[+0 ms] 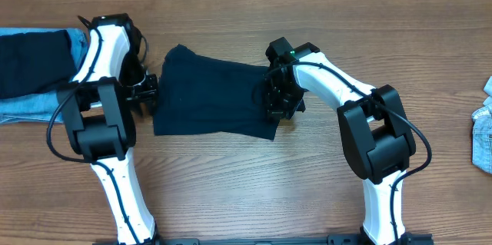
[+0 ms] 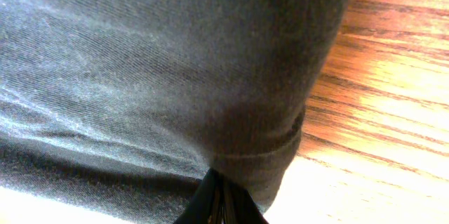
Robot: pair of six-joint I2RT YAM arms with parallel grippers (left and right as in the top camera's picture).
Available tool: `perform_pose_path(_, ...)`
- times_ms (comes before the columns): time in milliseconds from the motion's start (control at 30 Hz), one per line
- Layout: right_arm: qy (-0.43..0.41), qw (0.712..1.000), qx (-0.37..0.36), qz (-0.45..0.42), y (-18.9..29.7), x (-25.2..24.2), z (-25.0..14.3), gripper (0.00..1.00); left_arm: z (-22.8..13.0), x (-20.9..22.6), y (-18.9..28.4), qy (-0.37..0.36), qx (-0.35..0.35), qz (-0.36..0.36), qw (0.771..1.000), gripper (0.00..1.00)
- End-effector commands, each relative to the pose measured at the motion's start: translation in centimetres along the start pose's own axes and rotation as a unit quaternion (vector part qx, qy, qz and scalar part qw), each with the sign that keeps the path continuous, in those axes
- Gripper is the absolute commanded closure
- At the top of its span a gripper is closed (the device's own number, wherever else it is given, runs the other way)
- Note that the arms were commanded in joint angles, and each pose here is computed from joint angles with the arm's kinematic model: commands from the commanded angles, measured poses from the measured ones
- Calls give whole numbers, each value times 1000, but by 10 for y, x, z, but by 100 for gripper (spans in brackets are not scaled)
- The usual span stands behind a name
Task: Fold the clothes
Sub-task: 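Release the shirt and pull both grippers outward to the sides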
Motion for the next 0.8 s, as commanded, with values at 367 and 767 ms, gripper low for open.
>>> perform_pose_path(367, -97, 991, 7, -97, 5, -88, 16, 96, -65, 1, 166, -3, -304, -32, 952, 72)
perform_pose_path(767, -146, 981, -89, -87, 59, -163, 53, 96, -149, -20, 241, -46, -452, -72, 888, 53)
Point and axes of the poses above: each gripper's point midway between its finger pads, its own y axis back along the fingers, its own x axis along the line the jaws close on, z = x × y, the point moved 6 cm from there along y, back along the fingers, and after that the axes turned 8 degrees about -y, right-handed, at the moved point
